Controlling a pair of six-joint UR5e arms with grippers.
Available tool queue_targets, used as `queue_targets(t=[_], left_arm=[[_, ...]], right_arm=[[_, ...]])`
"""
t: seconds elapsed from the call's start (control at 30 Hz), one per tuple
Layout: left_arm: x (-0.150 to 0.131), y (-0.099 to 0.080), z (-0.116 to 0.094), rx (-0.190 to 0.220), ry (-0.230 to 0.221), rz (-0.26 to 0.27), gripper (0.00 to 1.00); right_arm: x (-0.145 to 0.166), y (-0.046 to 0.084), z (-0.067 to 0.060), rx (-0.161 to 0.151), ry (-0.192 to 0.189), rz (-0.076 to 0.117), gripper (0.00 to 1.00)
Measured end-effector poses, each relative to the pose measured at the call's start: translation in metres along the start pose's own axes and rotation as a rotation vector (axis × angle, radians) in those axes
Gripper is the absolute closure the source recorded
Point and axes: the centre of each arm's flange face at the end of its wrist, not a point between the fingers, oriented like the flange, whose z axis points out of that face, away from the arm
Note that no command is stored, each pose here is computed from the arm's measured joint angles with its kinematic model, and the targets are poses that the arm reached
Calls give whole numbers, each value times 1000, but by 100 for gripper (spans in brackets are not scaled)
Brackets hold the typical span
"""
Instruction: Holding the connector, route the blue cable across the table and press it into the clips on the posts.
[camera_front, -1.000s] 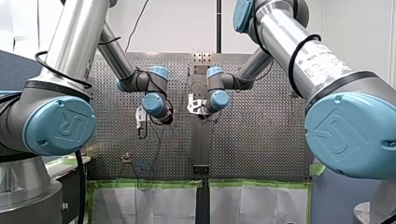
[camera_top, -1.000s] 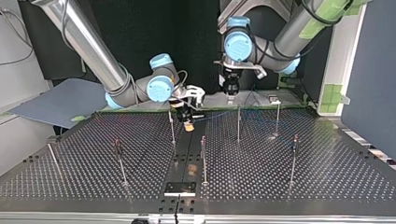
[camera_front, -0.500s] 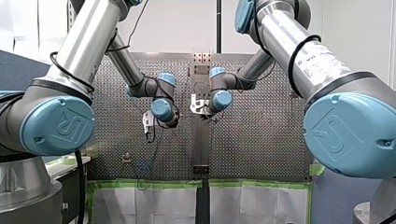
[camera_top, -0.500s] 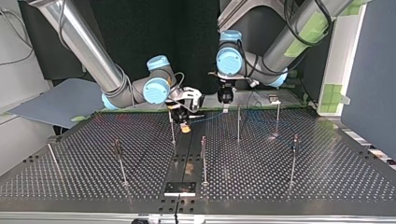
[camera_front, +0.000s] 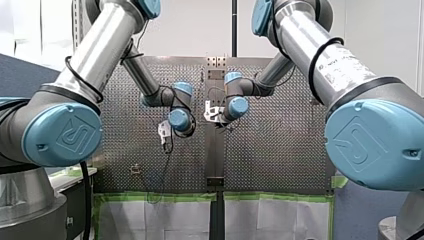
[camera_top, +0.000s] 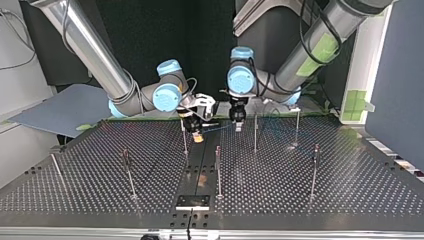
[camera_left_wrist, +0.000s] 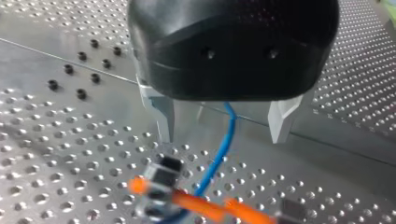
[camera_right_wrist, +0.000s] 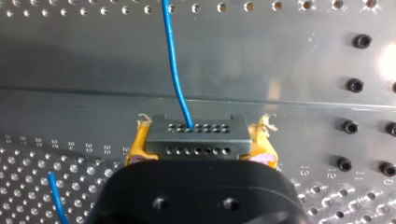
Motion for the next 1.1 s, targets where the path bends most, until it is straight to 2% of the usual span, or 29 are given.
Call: queue_targets(t=[0.27, 0.53, 0.57, 0.6, 0.67, 0.7, 0.73, 0.77, 0.8, 0.87, 1.1], left_arm=[[6, 0, 27, -29, -25, -28, 0], [-16, -10, 43, -37, -83, -47, 0], [-17, -11, 44, -37, -86, -47, 14], [-18, -13, 44, -38, -89, -48, 14], [-18, -14, 43, -38, -87, -46, 42], [-17, -14, 43, -39, -83, -45, 42], [-17, -15, 42, -39, -79, -43, 54], [-17, -15, 42, -39, -76, -42, 73], [-16, -15, 41, -40, -71, -41, 73], [-15, -16, 39, -41, -60, -38, 100], [-9, -17, 33, -47, -16, -33, 100]], right_arm=[[0, 0, 0, 0, 0, 0, 100], [0, 0, 0, 0, 0, 0, 100], [0, 0, 0, 0, 0, 0, 100], [0, 0, 0, 0, 0, 0, 100], [0, 1, 0, -1, 1, 0, 100], [0, 2, 0, -2, 1, 1, 100], [0, 2, 0, -3, 1, 1, 100], [0, 3, 0, -3, 1, 1, 100], [0, 3, 1, -4, 1, 1, 100], [0, 4, 1, -5, 1, 1, 100], [1, 7, 1, -9, 1, 2, 100]])
